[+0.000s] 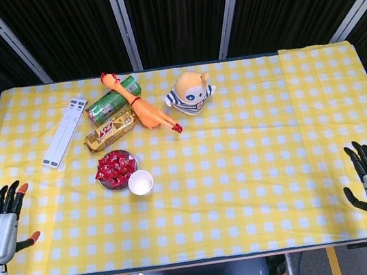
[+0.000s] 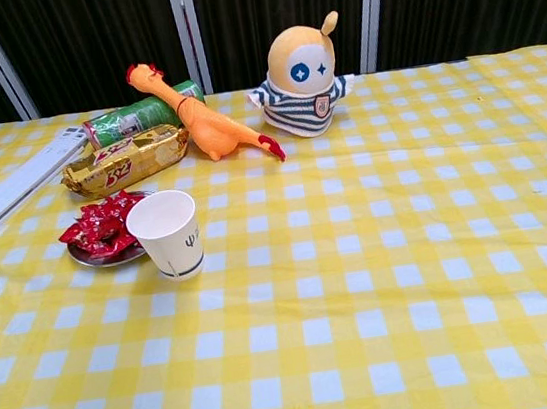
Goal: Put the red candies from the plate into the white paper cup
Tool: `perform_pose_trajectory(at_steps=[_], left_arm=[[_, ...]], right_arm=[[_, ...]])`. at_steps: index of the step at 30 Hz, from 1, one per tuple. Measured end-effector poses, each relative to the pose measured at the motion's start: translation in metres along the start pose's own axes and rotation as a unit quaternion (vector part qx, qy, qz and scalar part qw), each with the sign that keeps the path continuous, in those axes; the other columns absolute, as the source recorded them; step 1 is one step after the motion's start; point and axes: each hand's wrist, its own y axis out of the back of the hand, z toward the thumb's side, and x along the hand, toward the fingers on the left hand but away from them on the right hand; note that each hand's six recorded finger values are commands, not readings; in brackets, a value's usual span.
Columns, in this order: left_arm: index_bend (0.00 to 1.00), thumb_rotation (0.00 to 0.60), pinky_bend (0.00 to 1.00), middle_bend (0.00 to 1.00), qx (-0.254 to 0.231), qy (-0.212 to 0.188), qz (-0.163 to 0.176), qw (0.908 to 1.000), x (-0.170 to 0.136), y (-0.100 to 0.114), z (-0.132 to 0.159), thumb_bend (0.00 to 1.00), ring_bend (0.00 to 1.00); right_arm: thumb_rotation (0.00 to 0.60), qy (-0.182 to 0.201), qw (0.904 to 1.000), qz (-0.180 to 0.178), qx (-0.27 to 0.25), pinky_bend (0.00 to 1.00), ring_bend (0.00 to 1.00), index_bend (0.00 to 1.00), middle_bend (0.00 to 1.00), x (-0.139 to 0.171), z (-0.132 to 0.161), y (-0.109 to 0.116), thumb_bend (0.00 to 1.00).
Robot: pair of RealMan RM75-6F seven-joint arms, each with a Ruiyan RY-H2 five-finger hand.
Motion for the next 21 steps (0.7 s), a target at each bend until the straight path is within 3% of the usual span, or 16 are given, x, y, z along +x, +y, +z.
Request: perform_pose_trajectory(at_steps=[21], left_arm=[[0.0, 0.6, 0.08, 0.0, -0.003, 0.006, -0.005, 1.0, 0.0019, -0.0004, 0.0015, 0.09, 0.0]], right_arm=[[0.6, -0.007, 0.9999, 0.009, -0.002, 0.0, 0.0, 0.0, 0.0, -0.0023, -0.0007, -0.0027, 0.41]])
